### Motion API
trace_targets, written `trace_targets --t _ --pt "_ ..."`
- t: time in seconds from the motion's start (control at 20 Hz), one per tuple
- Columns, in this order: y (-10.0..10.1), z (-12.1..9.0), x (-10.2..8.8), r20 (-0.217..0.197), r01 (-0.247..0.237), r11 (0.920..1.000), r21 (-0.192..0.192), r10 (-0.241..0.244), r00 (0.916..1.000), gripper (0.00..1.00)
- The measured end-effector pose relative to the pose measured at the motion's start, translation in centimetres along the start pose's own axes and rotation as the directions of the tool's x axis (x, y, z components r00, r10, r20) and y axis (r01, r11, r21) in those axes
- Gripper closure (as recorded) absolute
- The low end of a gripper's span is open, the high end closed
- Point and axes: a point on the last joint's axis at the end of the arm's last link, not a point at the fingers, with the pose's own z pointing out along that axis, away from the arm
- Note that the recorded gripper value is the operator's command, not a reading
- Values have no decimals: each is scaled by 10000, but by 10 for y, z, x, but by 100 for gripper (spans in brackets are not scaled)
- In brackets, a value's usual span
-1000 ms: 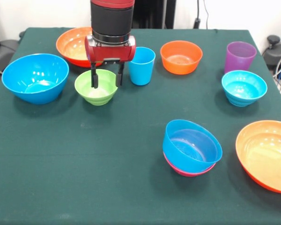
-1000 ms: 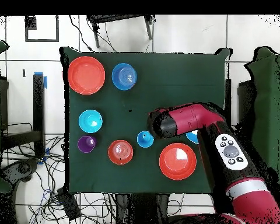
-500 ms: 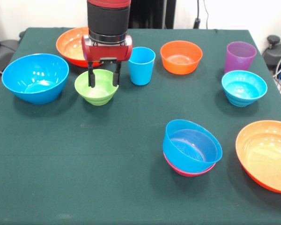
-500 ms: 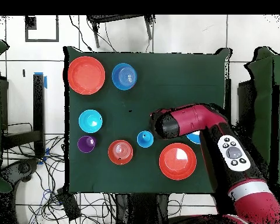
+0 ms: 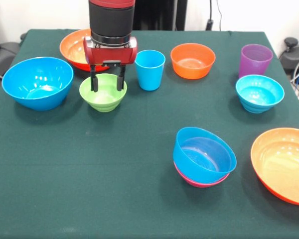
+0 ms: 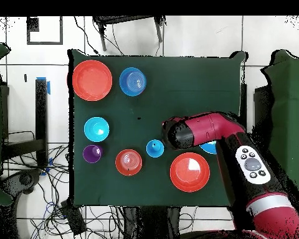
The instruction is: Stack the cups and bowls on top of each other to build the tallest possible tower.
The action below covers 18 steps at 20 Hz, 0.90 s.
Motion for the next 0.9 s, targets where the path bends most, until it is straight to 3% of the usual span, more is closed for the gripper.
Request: trace_targets --t 0.55,0.9 --pt "1 0 2 -33 13 10000 -28 -13 10000 0" --pt "12 1 12 -213 145 9997 -181 -149 9997 0"
